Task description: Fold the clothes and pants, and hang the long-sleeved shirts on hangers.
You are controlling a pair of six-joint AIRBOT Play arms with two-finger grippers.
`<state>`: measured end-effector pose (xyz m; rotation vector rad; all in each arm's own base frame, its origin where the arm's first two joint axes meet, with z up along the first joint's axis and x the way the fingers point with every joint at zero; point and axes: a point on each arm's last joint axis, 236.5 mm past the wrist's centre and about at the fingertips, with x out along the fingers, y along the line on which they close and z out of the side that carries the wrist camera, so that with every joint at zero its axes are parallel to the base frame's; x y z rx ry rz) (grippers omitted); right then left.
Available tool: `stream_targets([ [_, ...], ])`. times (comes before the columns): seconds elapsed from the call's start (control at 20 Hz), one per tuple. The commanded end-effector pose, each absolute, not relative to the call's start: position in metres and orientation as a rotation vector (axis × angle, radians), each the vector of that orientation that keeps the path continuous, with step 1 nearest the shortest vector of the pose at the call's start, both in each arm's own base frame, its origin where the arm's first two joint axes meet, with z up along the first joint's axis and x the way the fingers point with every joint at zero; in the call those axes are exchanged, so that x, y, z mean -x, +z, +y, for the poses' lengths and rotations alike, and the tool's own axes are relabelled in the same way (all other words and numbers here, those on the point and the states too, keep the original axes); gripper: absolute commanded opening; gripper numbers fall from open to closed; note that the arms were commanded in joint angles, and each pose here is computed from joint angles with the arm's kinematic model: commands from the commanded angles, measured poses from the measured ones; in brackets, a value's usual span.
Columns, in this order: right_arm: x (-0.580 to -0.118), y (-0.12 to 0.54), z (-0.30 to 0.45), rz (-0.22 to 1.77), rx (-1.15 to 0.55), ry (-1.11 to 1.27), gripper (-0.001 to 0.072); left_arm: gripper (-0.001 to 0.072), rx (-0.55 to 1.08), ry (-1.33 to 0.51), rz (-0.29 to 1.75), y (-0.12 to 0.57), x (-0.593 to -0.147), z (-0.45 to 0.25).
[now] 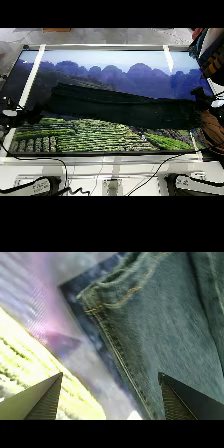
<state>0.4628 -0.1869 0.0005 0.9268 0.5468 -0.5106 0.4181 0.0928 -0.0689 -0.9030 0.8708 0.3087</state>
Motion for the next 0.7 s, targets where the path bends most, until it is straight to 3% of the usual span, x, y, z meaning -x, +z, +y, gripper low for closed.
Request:
stream_targets([
  [0.0,-0.462,0.000,-0.186,0.553,-0.926,-0.508,0.0685,0.0710,1.008,0.369,0.783,-0.085,-0.435,0.097],
  [0.3,-0.456,-0.009,-0.174,0.631,-0.897,-0.472,0.0686,0.0687,0.927,0.320,0.736,-0.090,-0.496,0.077],
  [0.35,-0.455,-0.011,-0.170,0.655,-0.875,-0.455,0.0685,0.0563,0.912,0.318,0.709,-0.084,-0.507,0.078],
  [0.45,-0.453,-0.011,-0.161,0.715,-0.800,-0.395,0.0684,0.0146,0.894,0.301,0.673,-0.068,-0.519,0.082],
  [0.5,-0.454,-0.007,-0.157,0.740,-0.748,-0.353,0.0684,0.0049,0.872,0.285,0.660,-0.057,-0.523,0.084],
  [0.55,-0.455,0.000,-0.152,0.763,-0.701,-0.309,0.0684,0.0014,0.829,0.263,0.645,-0.042,-0.525,0.085],
  [0.65,-0.459,0.017,-0.139,0.798,-0.653,-0.230,0.0658,0.0013,0.674,0.206,0.623,-0.009,-0.522,0.085],
])
